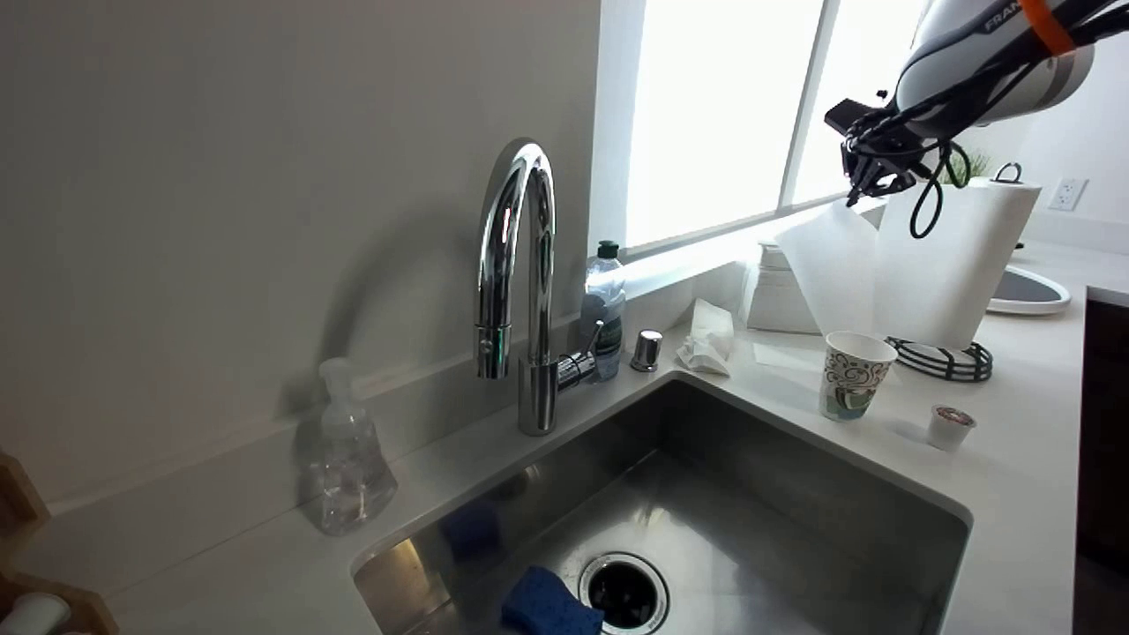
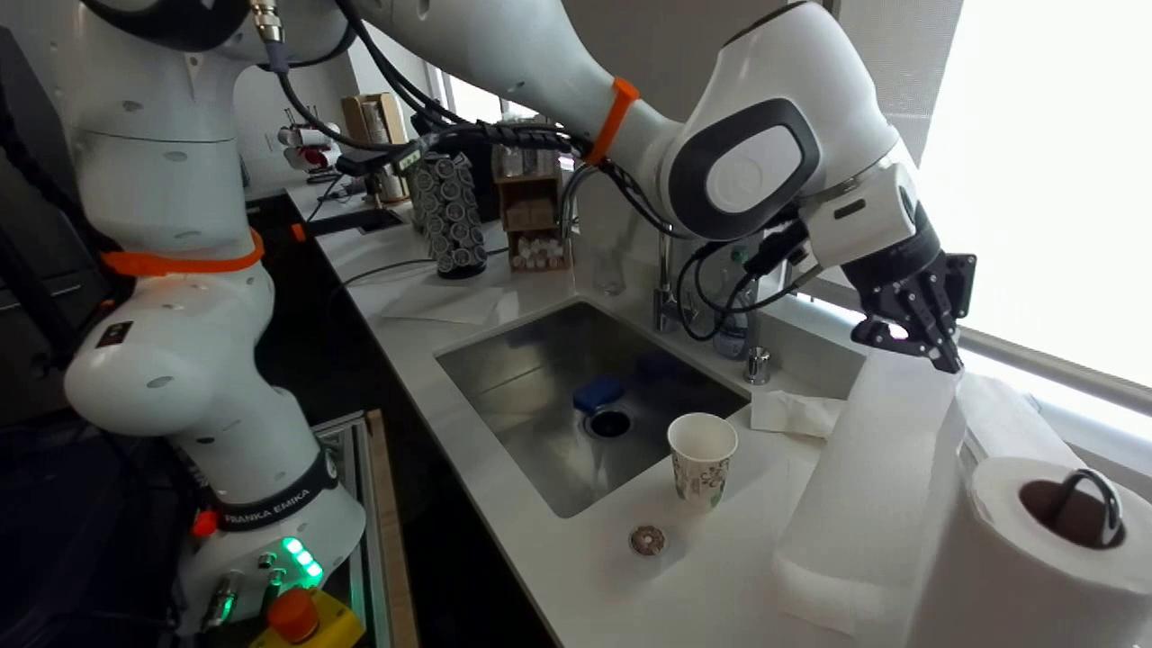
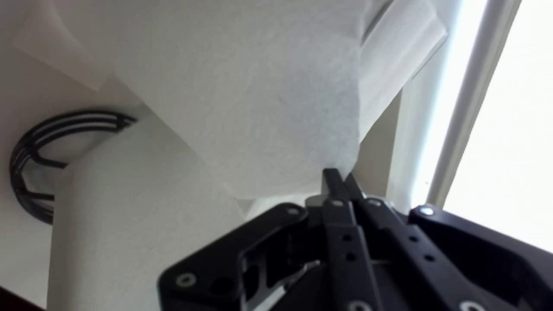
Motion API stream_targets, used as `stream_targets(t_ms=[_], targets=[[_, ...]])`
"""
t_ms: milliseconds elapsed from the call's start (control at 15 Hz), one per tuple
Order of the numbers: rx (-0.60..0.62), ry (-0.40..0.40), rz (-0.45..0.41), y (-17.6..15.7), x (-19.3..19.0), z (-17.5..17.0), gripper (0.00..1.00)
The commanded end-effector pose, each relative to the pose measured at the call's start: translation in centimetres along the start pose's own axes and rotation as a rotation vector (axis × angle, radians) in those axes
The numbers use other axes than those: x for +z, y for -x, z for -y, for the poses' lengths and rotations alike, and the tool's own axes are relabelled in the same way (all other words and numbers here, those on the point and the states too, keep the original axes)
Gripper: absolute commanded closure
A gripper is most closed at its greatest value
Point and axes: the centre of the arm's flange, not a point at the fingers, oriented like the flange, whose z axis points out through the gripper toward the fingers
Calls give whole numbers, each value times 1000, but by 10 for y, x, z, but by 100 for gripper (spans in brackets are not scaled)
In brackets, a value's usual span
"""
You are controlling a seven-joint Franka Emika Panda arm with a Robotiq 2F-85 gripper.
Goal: Cut a piece of paper towel and move it to the left side where another piece of paper towel is
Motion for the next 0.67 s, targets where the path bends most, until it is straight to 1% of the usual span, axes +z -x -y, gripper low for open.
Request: stream_targets(t_ms=[0,400,533,600], targets=[[-74,-49,179,25,-18,-9,100],[-217,-107,460,72,-21,0,100],[-248,-117,540,79,-18,3,100],[-261,-116,565,80,-17,4,100]])
